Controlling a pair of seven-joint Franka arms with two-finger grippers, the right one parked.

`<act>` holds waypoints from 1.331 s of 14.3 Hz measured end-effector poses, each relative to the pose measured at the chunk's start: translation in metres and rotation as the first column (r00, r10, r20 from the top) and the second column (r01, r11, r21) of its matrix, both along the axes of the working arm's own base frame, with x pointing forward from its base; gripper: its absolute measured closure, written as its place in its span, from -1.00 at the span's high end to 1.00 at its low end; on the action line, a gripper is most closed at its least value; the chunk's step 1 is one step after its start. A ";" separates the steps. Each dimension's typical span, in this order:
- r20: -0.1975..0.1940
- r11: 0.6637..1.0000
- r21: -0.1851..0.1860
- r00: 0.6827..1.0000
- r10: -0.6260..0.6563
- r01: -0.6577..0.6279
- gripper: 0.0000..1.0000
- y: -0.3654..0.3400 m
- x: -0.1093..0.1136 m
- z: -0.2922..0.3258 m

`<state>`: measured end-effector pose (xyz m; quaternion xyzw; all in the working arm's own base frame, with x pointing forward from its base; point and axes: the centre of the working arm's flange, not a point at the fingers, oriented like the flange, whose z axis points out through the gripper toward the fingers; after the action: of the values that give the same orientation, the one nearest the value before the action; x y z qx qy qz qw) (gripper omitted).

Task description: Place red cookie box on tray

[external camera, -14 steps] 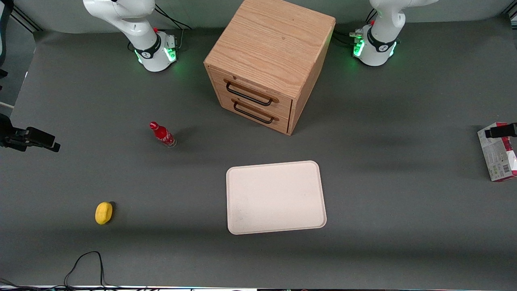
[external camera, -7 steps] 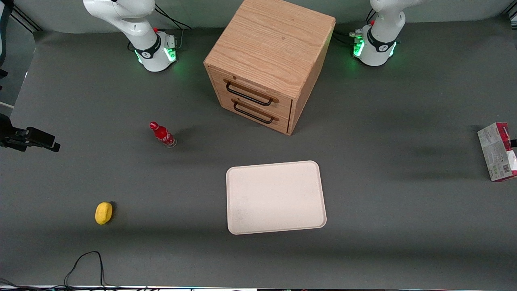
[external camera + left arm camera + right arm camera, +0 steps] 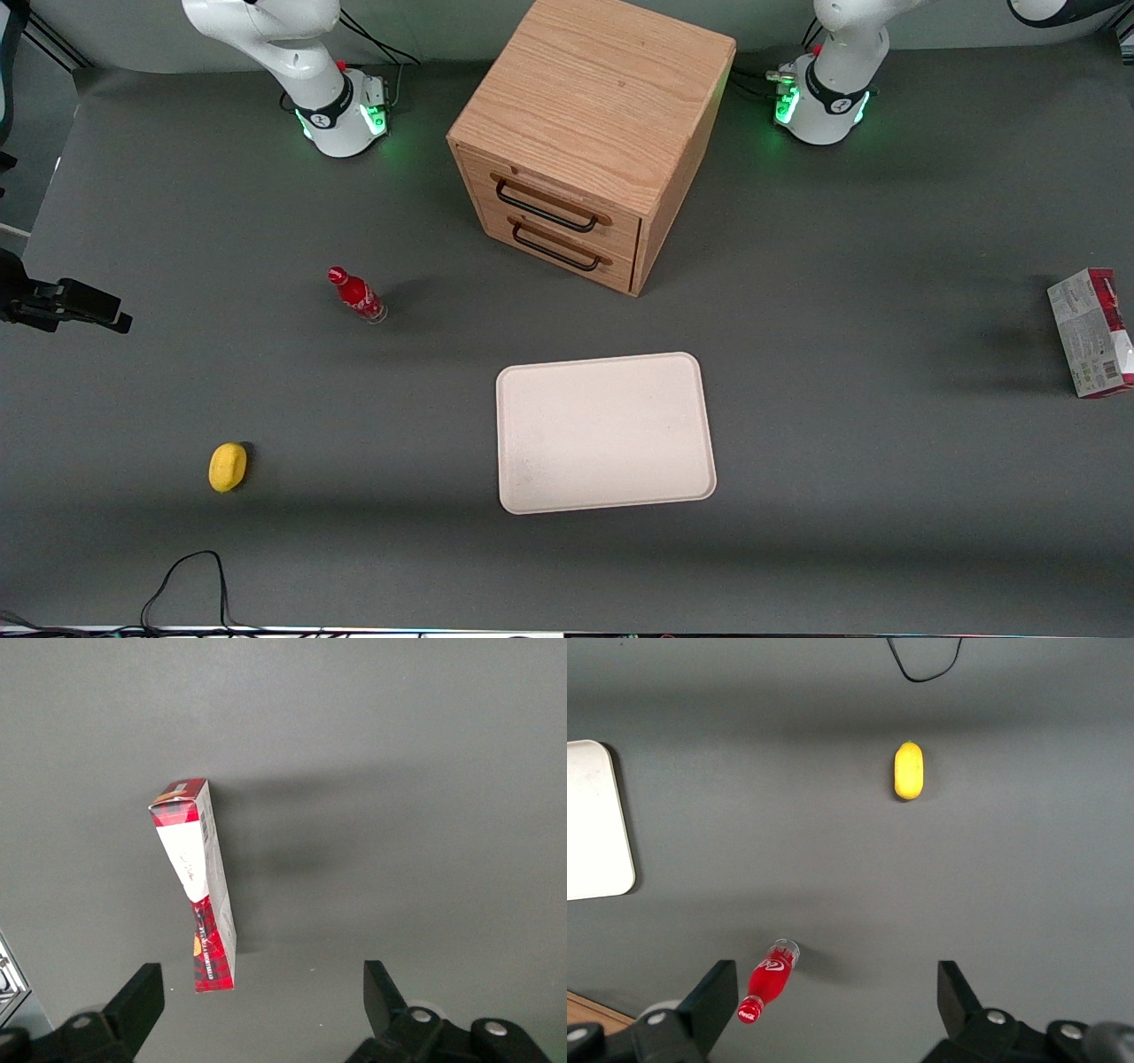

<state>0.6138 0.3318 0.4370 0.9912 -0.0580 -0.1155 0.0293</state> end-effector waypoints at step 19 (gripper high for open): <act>0.048 0.996 0.074 0.998 0.038 -0.042 1.00 0.053 -0.050 -0.187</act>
<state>0.5636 0.3852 0.2502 0.9950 -0.0345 -0.0940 -0.0069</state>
